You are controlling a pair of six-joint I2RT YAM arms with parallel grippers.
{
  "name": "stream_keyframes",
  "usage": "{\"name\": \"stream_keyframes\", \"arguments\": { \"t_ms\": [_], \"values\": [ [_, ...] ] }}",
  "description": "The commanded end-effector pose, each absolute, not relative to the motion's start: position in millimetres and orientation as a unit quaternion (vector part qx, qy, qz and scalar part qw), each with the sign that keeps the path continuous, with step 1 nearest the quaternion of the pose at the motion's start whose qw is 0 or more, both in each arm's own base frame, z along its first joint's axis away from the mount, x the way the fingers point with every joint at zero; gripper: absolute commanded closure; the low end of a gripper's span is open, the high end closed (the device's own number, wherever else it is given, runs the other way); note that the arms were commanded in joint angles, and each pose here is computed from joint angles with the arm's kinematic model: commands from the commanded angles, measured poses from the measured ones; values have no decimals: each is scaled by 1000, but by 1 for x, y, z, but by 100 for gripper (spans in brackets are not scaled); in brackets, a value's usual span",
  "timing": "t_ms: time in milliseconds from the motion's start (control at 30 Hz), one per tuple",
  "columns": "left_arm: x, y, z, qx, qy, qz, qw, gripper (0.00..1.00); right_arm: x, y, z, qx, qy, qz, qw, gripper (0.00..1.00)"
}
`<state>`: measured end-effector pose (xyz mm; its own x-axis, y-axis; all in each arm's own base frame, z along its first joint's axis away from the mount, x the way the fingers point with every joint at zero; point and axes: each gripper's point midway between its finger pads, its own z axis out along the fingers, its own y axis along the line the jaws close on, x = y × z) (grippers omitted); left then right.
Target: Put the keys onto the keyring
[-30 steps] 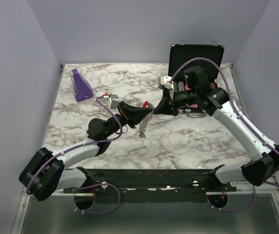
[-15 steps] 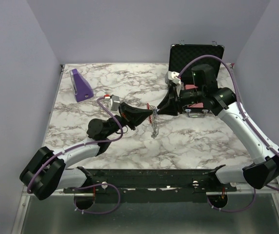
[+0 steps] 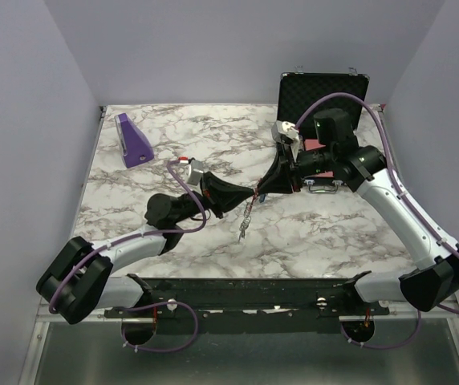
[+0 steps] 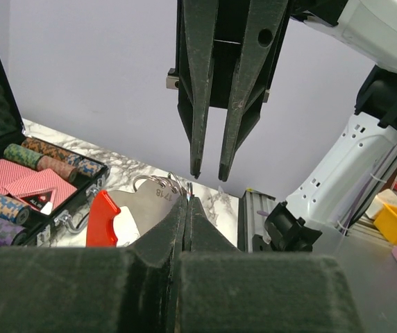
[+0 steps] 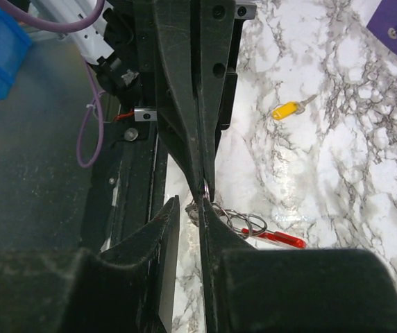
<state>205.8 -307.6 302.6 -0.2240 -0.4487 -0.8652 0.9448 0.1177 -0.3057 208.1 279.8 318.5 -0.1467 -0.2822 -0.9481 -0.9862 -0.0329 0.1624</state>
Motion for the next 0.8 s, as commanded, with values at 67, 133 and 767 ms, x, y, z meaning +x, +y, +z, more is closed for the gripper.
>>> {"name": "stream_keyframes", "arguments": {
  "t_ms": [67,133,767],
  "values": [
    [196,-305,339,283,415,-621,602,100,197,278,317,-537,581,497,358,76],
    [196,-305,340,282,414,-621,602,100,199,278,314,-535,586,492,357,76],
    [196,-303,341,274,413,-623,606,100,214,278,323,-532,594,464,385,66]
  ]
}}
